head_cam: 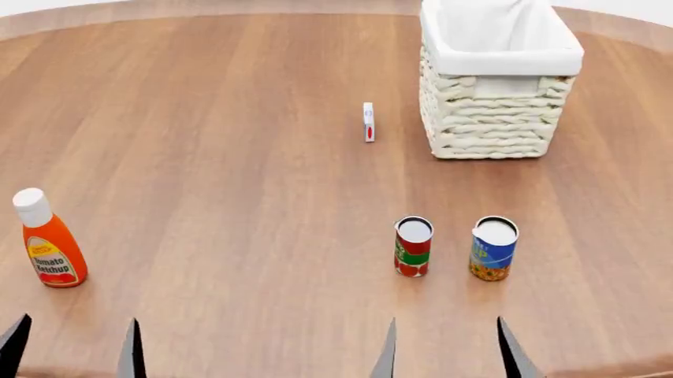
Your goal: Pick up the cream cheese box, and put it in the basket.
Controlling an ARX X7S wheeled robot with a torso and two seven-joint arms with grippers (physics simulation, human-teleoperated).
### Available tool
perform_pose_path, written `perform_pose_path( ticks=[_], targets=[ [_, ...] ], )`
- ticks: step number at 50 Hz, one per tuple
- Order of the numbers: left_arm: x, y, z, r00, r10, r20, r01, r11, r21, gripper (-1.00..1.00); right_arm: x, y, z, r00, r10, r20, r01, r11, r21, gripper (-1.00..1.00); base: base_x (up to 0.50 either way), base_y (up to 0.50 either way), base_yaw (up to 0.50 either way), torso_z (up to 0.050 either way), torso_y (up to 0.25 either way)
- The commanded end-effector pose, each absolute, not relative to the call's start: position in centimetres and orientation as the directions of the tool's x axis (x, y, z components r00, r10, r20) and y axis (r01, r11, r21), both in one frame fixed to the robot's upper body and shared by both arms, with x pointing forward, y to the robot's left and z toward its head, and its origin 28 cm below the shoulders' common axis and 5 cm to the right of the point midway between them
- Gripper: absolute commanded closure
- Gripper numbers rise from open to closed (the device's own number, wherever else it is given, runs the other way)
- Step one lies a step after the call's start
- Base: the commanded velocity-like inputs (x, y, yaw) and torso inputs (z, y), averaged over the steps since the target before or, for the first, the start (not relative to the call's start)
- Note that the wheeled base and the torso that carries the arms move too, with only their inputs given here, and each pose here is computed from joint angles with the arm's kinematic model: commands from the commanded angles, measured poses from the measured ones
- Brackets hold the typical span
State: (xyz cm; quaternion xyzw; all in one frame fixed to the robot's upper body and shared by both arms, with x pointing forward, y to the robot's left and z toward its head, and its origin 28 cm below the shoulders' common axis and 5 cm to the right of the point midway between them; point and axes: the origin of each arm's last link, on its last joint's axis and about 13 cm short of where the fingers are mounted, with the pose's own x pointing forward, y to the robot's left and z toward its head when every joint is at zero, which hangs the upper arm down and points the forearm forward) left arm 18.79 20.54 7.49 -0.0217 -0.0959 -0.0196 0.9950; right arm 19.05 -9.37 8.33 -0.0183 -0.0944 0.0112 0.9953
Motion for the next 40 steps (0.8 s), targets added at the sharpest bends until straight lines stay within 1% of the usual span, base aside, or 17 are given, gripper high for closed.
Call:
perform_pose_path(
  ticks=[1, 10, 12, 25, 40],
  targets=[
    [16.6, 20.7, 11.5, 0.948, -0.037, 0.317, 0.065, 0.995, -0.076, -1.0, 16.8, -8.9, 12.3, 0.949, 0.064, 0.308, -0.046, 0.997, -0.066, -1.0, 0.0, 0.0, 0.0, 0.0, 0.0],
    [14.9, 20.8, 14.1, 0.913, -0.033, 0.408, 0.077, 0.993, -0.093, -1.0, 15.1, -8.7, 15.1, 0.914, 0.078, 0.397, -0.057, 0.996, -0.066, -1.0, 0.0, 0.0, 0.0, 0.0, 0.0],
    [15.1, 20.8, 13.7, 0.915, -0.036, 0.402, 0.079, 0.993, -0.09, -1.0, 15.0, -8.7, 15.1, 0.903, 0.075, 0.422, -0.049, 0.996, -0.072, -1.0, 0.0, 0.0, 0.0, 0.0, 0.0],
    [14.9, 20.6, 13.6, 0.911, -0.053, 0.409, 0.096, 0.992, -0.085, -1.0, 15.1, -8.6, 14.9, 0.905, 0.084, 0.418, -0.043, 0.993, -0.107, -1.0, 0.0, 0.0, 0.0, 0.0, 0.0],
    [15.0, 20.5, 13.6, 0.911, -0.056, 0.408, 0.098, 0.992, -0.084, -1.0, 15.2, -8.7, 14.9, 0.906, 0.083, 0.416, -0.042, 0.993, -0.107, -1.0, 0.0, 0.11, 0.0, 0.0, 0.0]
  ],
)
